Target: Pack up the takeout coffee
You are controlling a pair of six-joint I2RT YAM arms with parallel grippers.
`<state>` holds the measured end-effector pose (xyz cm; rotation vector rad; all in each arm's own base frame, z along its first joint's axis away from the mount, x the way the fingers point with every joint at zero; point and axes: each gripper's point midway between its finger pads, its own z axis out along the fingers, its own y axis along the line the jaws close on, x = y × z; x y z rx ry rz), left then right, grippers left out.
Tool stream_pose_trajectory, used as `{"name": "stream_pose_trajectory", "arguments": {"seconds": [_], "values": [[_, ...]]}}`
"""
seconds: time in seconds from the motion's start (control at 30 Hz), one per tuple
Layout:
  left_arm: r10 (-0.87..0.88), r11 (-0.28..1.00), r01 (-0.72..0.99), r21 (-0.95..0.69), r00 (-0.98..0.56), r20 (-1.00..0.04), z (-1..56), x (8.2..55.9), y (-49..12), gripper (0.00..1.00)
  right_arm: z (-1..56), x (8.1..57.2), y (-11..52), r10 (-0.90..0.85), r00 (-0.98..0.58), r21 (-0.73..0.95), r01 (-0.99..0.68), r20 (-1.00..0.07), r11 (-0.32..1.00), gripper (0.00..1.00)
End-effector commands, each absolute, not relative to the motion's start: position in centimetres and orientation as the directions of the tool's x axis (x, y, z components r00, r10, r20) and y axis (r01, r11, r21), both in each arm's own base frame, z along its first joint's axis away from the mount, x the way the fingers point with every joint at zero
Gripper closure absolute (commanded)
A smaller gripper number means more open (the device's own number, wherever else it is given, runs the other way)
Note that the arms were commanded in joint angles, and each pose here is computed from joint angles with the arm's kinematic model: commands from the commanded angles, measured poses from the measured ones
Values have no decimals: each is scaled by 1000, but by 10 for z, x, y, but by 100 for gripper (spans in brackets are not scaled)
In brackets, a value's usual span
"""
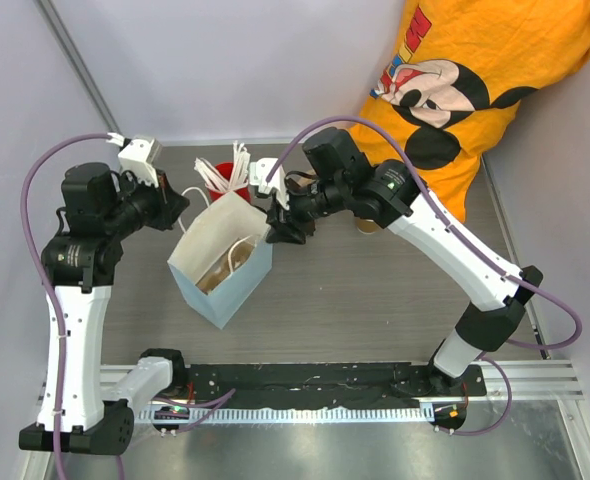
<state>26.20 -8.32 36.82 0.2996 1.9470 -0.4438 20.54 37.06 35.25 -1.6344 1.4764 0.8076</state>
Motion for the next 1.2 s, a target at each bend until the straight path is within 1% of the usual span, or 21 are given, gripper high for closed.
{"name": "stream_pose_trajectory", "arguments": {"seconds": [0.0,0.07,0.17,0.33,0.47,0.6,0.63,0.73,0.97,1.17], "values": [[31,938,332,-100,-368,-929,372,260,-65,100,373,204,366,-462,168,-180,-984,-871,-18,45],[31,950,301,-87,-365,-930,373,260,-59,100,375,205,365,-463,170,-186,-982,-870,-10,36],[35,966,251,-63,-369,-929,370,259,-49,100,382,206,362,-462,177,-202,-979,-869,4,28],[49,987,160,-13,-380,-924,364,256,-30,100,391,215,359,-462,178,-228,-972,-869,54,23],[55,991,132,3,-389,-920,360,252,-24,100,394,224,360,-463,172,-244,-964,-870,101,21],[59,996,82,29,-391,-919,359,250,-13,99,395,242,358,-470,154,-270,-944,-869,190,20],[83,995,76,58,-387,-918,359,250,-9,99,394,247,356,-471,135,-261,-941,-872,214,18],[94,995,22,93,-379,-921,364,248,2,99,395,259,352,-464,115,-259,-931,-878,258,16],[121,988,-47,149,-368,-922,377,237,19,98,398,273,347,-454,99,-261,-914,-886,310,15],[156,968,-120,219,-394,-906,371,240,38,96,402,279,339,-444,98,-267,-904,-890,335,15]]}}
